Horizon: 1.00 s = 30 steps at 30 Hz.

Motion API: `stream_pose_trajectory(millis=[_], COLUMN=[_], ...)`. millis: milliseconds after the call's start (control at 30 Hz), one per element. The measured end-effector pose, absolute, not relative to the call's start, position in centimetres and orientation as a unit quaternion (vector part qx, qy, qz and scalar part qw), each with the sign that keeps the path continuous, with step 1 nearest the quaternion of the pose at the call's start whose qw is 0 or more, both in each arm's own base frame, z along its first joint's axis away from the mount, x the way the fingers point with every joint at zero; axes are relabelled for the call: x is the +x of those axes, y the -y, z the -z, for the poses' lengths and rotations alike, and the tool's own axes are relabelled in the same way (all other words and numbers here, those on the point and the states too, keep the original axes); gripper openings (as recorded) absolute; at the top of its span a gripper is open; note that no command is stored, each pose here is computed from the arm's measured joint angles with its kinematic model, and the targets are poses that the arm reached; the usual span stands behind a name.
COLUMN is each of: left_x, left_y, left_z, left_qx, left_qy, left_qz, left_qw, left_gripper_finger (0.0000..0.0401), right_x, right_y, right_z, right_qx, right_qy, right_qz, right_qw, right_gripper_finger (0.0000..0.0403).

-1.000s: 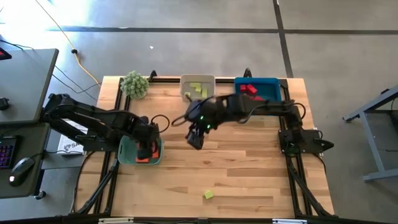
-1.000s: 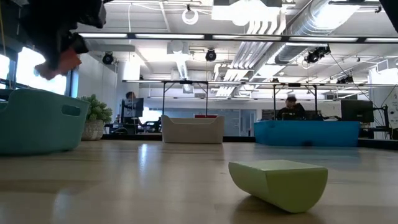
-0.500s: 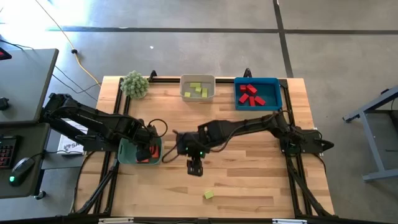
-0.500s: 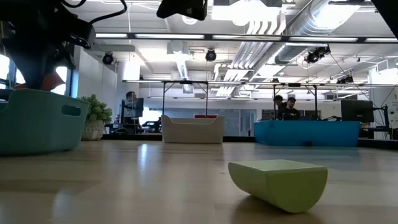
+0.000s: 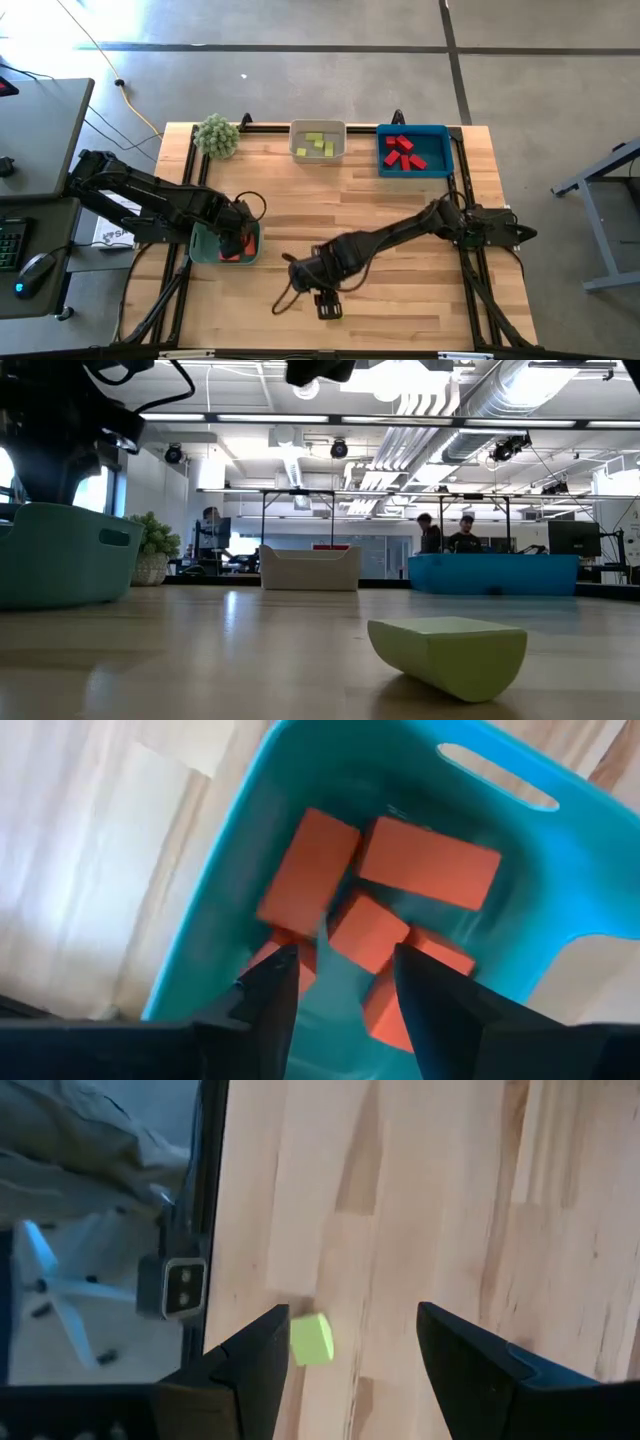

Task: Sort & place blocks by color
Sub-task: Put the green block into the gray bin

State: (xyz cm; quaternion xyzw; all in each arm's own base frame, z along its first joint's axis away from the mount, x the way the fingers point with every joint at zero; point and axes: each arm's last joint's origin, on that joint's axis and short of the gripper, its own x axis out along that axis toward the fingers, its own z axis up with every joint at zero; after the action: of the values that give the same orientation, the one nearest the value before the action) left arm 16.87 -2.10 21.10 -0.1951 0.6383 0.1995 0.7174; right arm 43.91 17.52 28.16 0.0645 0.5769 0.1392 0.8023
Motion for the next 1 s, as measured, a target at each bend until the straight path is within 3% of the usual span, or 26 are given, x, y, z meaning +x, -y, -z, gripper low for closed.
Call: stream_pose_trajectory(millis=[500, 1000], left_x=[17.4, 18.3], left_y=[3.4, 7.2], left_z=[-21.3, -23.0], left_qx=[-0.268, -0.294], left_qy=[-0.620, -0.556], left_qz=[-0.187, -0.141], left_qw=[0.713, 0.765], left_gripper_finger=[0.0154, 0.0151], right_x=[41.6, 41.8], right_y=[-24.2, -26.1], right_z=[-24.0, -18.6], right_qx=[-0.025, -0.082], right_qy=[-0.622, -0.656], right_qz=[-0.146, -0.120], right_qw=[0.769, 0.741], right_gripper_finger=[0.0206, 0.0206])
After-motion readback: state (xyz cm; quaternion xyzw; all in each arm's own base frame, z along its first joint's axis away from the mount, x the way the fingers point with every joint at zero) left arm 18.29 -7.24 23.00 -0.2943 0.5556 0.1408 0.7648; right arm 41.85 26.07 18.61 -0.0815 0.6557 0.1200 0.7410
